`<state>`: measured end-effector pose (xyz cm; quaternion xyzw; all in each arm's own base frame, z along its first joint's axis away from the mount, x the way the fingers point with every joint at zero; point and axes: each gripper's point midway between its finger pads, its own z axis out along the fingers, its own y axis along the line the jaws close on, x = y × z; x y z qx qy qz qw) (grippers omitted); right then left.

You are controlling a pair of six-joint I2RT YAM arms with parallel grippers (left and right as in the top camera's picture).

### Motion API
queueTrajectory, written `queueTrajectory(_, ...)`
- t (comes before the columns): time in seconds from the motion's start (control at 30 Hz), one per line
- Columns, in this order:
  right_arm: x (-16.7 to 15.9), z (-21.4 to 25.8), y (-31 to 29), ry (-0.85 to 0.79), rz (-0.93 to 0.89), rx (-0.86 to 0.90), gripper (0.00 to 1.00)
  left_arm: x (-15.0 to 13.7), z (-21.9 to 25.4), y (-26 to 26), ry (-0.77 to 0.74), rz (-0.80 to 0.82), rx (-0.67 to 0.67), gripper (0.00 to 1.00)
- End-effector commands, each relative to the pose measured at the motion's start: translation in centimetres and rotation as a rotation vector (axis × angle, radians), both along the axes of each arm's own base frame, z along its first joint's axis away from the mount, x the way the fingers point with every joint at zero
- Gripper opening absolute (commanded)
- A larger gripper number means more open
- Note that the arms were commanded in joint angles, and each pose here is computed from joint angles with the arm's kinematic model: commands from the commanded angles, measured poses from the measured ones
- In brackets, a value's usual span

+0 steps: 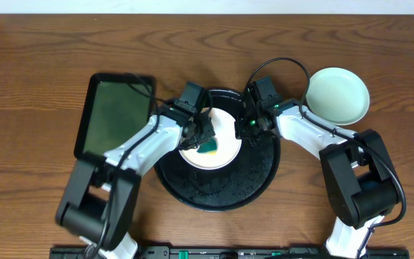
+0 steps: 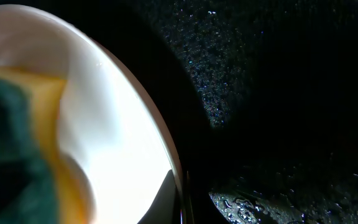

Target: Clean dirty plates on tray and stack at the side

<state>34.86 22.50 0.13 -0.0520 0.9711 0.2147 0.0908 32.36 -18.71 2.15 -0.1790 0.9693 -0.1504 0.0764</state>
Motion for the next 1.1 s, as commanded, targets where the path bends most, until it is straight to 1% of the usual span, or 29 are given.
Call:
queueTrajectory(0.0, -0.7, -2.3, -1.3, 0.037, -0.030, -0.083, 0.01, -0.1, -2.6, 3.1, 0.023, 0.105, 0.167, 0.08)
queueTrajectory(0.03, -0.7, -2.3, -1.3, 0.037, -0.030, -0.083, 0.01, -0.1, -2.8, 4.1, 0.020, 0.116, 0.216, 0.08)
queueTrajectory(0.13, -0.7, -2.3, -1.3, 0.038, -0.030, -0.083, 0.01, -0.3, -2.6, 8.0, -0.009, 0.153, 0.429, 0.07)
queueTrajectory(0.23, -0.7, -2.3, -1.3, 0.037, -0.030, -0.083, 0.01, -0.4, -1.4, 10.6, -0.042, 0.172, 0.570, 0.08)
queueTrajectory(0.3, -0.7, -2.3, -1.3, 0.037, -0.030, -0.083, 0.01, -0.3, -0.5, 11.3, -0.062, 0.180, 0.612, 0.07)
queueTrajectory(0.37, -0.7, -2.3, -1.2, 0.037, -0.030, -0.082, 0.01, -0.1, 0.4, 11.4, -0.081, 0.187, 0.611, 0.07)
queueTrajectory(0.47, -0.7, -2.3, -1.3, 0.037, -0.030, -0.083, 0.01, 0.4, 1.9, 11.0, -0.123, 0.201, 0.573, 0.07)
queueTrajectory(0.53, -0.7, -2.3, -1.3, 0.036, -0.030, -0.082, 0.01, 0.5, 2.2, 9.8, -0.128, 0.197, 0.497, 0.08)
queueTrajectory(0.57, -0.7, -2.3, -1.2, 0.035, -0.030, -0.082, 0.01, 0.6, 2.2, 8.6, -0.119, 0.186, 0.426, 0.08)
queueTrajectory(0.63, -0.5, -2.2, -1.2, 0.030, -0.030, -0.079, 0.01, 0.5, 1.8, 4.5, -0.078, 0.137, 0.209, 0.08)
queueTrajectory(0.67, -0.5, -2.2, -1.1, 0.028, -0.030, -0.078, 0.01, 0.6, 1.7, 1.4, -0.059, 0.090, 0.051, 0.08)
queueTrajectory(0.73, -0.5, -2.2, -1.1, 0.028, -0.030, -0.078, 0.01, 0.6, 1.9, -0.6, -0.057, 0.053, -0.043, 0.08)
queueTrajectory(0.83, -0.6, -2.2, -1.2, 0.031, -0.029, -0.080, 0.01, 0.4, 1.7, -2.2, -0.058, 0.018, -0.079, 0.08)
queueTrajectory(1.07, -0.5, -2.2, -1.1, 0.030, -0.028, -0.075, 0.01, -0.8, -0.7, -3.2, -0.010, -0.021, -0.040, 0.08)
